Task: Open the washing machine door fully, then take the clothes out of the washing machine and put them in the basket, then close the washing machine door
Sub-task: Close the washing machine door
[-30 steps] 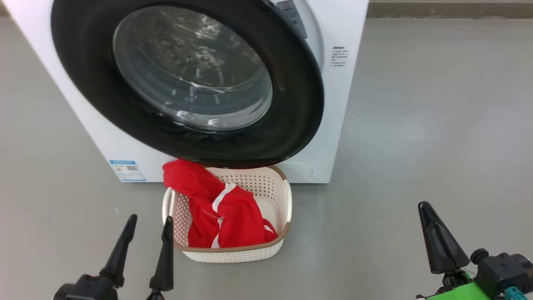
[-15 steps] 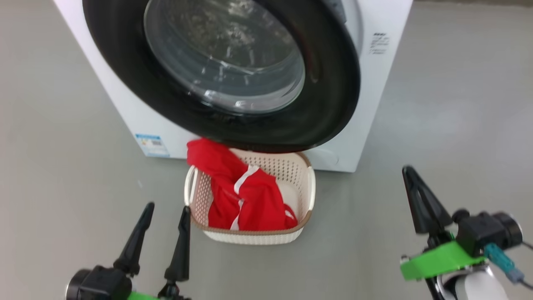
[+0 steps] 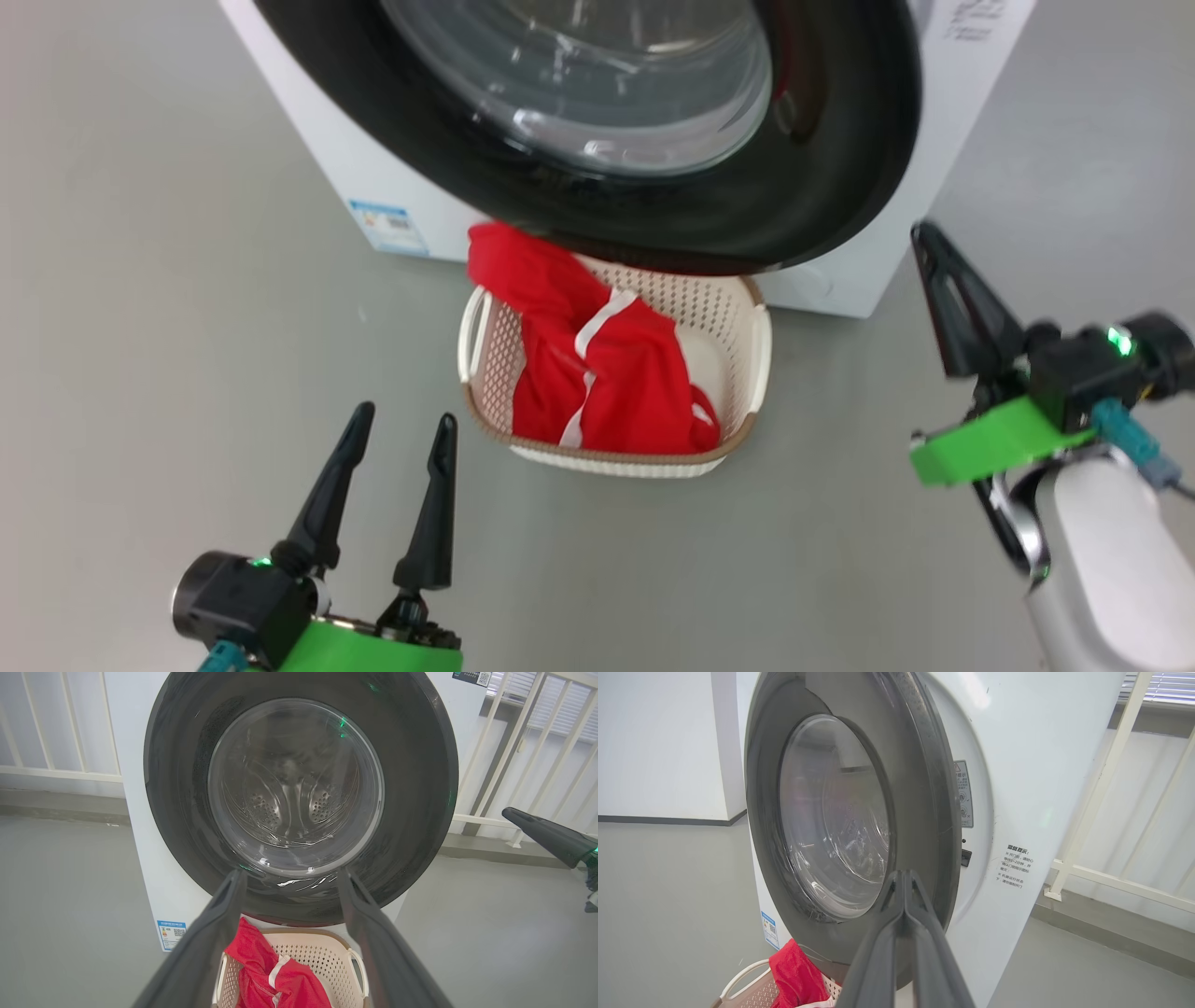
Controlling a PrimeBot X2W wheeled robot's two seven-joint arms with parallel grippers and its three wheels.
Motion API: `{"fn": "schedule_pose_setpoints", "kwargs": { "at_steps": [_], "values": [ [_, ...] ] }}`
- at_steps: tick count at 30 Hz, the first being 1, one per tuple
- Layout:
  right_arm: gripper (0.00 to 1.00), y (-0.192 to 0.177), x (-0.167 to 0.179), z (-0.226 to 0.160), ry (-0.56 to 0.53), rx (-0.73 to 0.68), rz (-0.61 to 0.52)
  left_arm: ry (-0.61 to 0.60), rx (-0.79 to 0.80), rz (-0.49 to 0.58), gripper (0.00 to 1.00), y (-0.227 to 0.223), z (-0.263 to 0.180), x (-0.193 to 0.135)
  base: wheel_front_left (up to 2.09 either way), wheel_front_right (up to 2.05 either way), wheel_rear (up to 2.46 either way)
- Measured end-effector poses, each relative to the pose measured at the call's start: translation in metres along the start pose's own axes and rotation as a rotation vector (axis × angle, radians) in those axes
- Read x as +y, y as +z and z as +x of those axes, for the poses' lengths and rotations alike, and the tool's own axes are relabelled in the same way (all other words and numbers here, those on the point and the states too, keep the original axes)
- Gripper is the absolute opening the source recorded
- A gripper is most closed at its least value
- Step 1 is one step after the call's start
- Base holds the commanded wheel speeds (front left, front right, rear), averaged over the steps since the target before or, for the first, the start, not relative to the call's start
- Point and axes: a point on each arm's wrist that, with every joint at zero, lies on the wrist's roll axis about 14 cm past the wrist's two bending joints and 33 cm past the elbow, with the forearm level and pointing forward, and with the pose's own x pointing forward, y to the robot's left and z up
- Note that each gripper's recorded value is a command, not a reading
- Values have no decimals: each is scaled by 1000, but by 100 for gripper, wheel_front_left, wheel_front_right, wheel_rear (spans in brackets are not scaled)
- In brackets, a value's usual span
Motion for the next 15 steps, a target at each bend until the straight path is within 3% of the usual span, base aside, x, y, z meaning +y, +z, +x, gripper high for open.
{"fn": "schedule_pose_setpoints", "kwargs": {
  "at_steps": [15],
  "values": [
    [0,-22,-1,78,94,0,-35,50,39,12,100,-17,18,11,0,0,0]
  ]
}}
